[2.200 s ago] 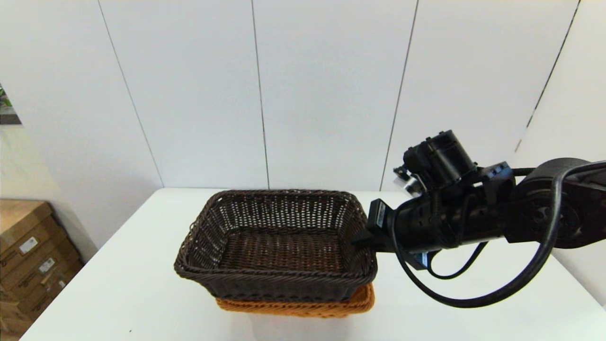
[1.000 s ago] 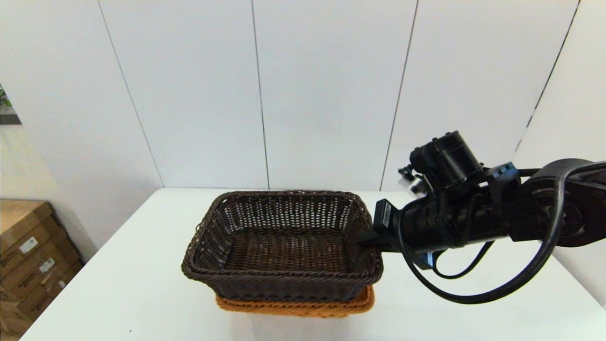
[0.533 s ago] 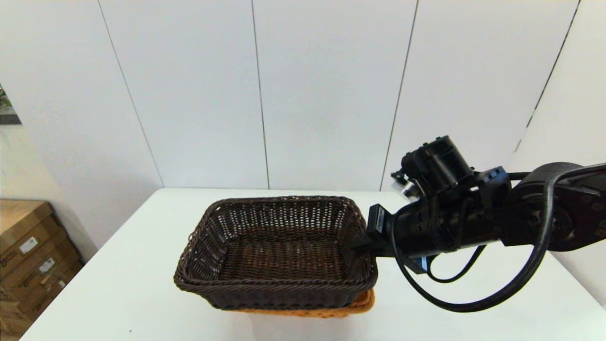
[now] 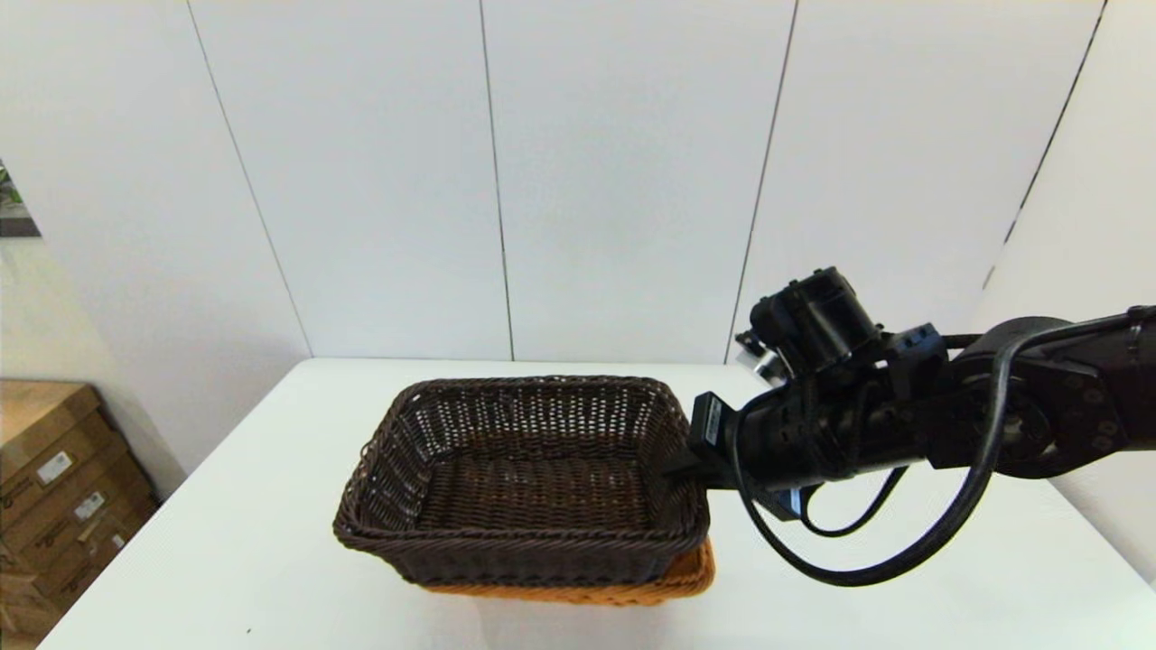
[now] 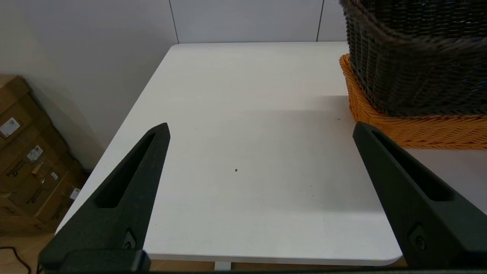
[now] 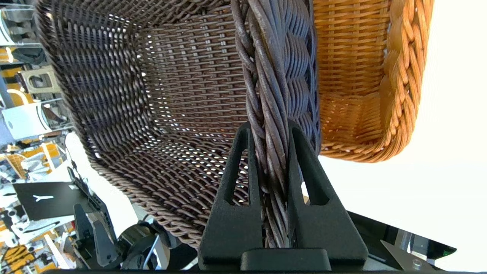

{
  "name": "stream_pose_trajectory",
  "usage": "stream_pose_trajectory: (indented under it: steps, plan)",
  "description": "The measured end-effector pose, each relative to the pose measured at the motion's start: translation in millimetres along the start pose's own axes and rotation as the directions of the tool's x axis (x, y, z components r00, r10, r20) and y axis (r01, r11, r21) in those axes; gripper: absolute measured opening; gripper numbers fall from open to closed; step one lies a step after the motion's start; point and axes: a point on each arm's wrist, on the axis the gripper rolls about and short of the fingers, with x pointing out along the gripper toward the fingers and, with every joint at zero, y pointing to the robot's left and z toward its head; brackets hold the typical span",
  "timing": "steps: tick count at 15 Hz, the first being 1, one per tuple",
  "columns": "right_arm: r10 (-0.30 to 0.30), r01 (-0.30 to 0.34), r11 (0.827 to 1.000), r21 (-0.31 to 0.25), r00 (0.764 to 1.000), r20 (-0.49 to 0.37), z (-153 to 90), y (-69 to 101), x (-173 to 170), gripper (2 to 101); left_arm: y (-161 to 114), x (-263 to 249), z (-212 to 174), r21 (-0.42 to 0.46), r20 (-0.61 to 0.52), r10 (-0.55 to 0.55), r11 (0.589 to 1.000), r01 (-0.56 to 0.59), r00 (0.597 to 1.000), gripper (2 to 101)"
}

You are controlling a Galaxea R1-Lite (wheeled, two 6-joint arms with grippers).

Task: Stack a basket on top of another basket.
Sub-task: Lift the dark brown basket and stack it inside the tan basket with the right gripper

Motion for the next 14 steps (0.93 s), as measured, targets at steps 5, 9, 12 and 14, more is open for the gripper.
stream_pose_trajectory:
  steps: [5,9,12,14]
  plan:
    - [-0.007,0.007,1.0,0.007,1.0,0.001,2.9,-1.6,3.1,13.5,0.0,0.0,0.0,0.0,0.0,0.0,1.0,0.0,1.0,97.8]
    - [-0.011,0.011,1.0,0.005,1.0,0.012,7.5,-4.6,1.9,13.5,0.0,0.0,0.0,0.0,0.0,0.0,1.0,0.0,1.0,97.8]
    - [-0.015,0.015,1.0,0.004,1.0,0.024,12.0,-7.9,0.0,13.5,0.0,0.0,0.0,0.0,0.0,0.0,1.0,0.0,1.0,97.8]
    - [-0.016,0.016,1.0,0.003,1.0,0.026,12.9,-8.6,-0.4,13.5,0.0,0.0,0.0,0.0,0.0,0.0,1.0,0.0,1.0,97.8]
